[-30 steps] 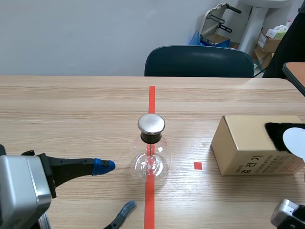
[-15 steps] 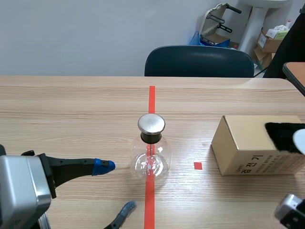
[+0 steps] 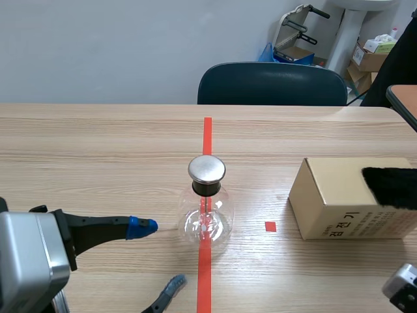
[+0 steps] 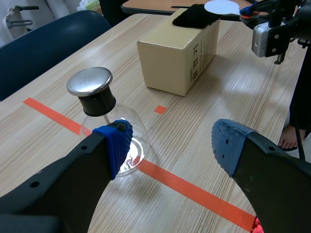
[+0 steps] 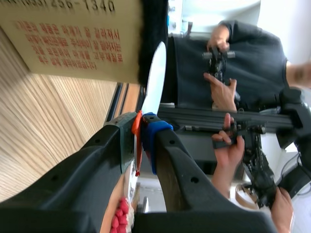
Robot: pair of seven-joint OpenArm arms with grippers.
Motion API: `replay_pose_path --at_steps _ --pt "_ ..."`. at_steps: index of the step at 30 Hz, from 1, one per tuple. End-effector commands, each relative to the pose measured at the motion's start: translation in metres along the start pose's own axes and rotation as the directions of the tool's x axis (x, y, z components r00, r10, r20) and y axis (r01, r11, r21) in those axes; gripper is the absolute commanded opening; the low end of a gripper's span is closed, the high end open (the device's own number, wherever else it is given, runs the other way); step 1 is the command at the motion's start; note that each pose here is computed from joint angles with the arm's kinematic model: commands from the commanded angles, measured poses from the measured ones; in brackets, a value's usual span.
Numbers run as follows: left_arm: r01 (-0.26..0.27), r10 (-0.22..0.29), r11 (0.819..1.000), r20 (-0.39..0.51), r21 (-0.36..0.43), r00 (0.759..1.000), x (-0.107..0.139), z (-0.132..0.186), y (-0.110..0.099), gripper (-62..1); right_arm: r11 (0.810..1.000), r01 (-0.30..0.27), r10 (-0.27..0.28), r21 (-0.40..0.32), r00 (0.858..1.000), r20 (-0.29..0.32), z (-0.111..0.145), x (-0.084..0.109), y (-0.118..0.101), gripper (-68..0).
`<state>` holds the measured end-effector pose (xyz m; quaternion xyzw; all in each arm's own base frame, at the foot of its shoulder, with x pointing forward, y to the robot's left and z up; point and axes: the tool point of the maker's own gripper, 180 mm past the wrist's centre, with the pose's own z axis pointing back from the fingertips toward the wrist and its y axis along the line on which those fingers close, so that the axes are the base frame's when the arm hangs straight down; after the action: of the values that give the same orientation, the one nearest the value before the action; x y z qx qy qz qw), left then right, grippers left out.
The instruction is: Do the electroscope experiment
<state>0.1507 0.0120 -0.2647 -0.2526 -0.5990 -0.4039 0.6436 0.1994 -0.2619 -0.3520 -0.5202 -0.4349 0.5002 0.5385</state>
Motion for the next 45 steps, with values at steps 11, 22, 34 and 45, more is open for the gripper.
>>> replay_pose_path --at_steps 11,22,34,45 --pt "-0.012 0.012 1.0 0.04 0.001 0.999 0.011 -0.001 -0.001 -23.2 1.0 -0.017 0.017 -0.02 1.0 0.01 -0.002 -0.001 -0.005 -66.5" --pt "-0.012 0.012 1.0 0.039 0.001 0.999 0.011 -0.001 -0.001 -23.2 0.999 -0.006 0.008 -0.031 0.998 0.063 -0.001 0.011 -0.007 -66.5" --pt "-0.011 0.011 1.0 0.04 0.001 0.999 0.011 -0.002 0.0 -23.2 0.999 -0.027 0.03 -0.028 0.99 0.141 0.0 0.021 -0.007 -66.5" --pt "-0.011 0.011 1.0 0.05 0.001 0.999 0.013 -0.001 0.0 -23.2 0.998 -0.053 0.058 -0.025 0.955 0.291 0.001 0.044 -0.006 -66.5"
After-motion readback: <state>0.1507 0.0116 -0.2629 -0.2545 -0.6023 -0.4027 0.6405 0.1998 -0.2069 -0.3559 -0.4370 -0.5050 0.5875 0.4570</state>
